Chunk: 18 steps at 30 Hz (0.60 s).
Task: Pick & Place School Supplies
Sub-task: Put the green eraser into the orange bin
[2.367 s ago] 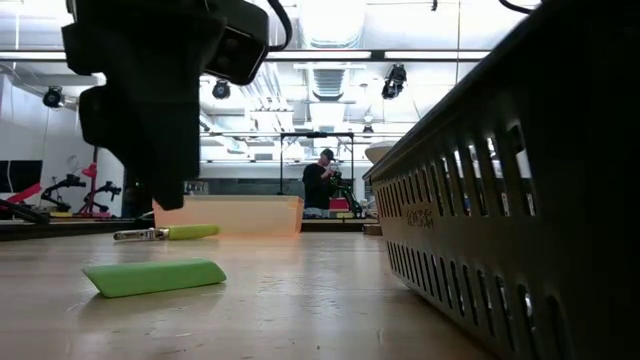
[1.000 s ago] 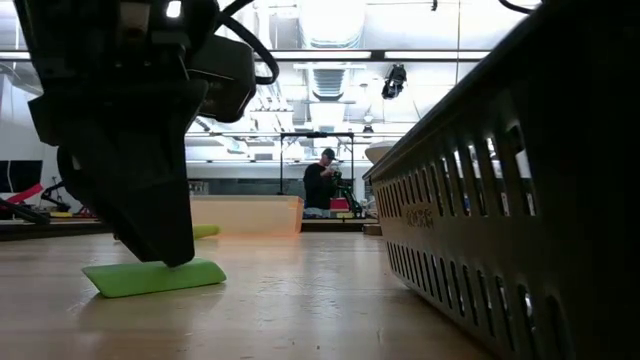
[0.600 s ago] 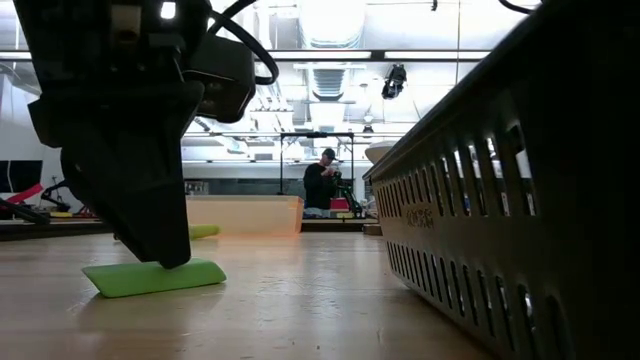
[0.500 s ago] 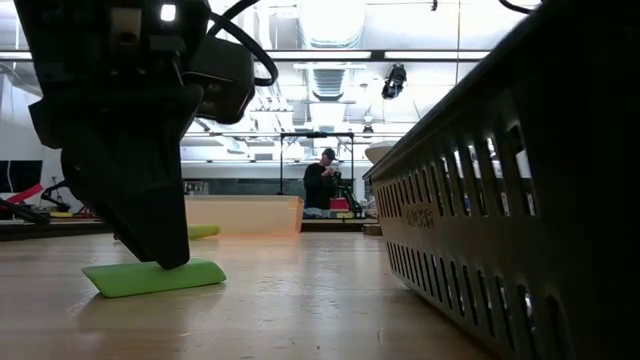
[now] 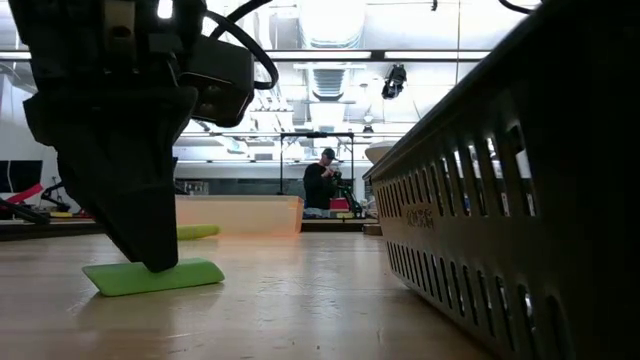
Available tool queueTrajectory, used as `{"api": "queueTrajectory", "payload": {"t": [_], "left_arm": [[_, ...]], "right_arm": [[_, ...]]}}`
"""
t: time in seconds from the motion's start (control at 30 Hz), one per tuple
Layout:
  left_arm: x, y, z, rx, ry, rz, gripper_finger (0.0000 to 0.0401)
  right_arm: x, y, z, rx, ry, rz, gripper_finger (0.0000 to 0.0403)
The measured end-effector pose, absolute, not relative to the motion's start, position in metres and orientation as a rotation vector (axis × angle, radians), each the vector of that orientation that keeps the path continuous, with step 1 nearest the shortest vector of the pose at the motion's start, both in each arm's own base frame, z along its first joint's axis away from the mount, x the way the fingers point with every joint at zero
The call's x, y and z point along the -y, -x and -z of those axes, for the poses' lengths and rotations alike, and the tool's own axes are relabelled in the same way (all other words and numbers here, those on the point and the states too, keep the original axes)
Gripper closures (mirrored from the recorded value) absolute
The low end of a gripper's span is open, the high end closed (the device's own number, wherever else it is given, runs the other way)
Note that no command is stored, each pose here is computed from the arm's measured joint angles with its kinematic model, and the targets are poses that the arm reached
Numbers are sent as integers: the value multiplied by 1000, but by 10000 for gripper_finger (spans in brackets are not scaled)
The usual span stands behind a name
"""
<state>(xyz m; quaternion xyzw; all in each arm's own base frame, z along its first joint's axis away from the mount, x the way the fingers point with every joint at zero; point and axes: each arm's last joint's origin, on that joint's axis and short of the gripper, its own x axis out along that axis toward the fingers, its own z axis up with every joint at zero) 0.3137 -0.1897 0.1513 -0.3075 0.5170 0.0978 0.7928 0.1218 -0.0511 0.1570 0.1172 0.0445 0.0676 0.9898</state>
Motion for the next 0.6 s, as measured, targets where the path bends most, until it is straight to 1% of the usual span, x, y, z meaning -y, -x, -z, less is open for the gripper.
{"api": "queueTrajectory", "payload": {"t": [0.6], "left_arm": [[192, -311, -150, -1140, 661, -196, 245]], "right_arm": [[51, -122, -157, -89, -235, -135, 225]]}}
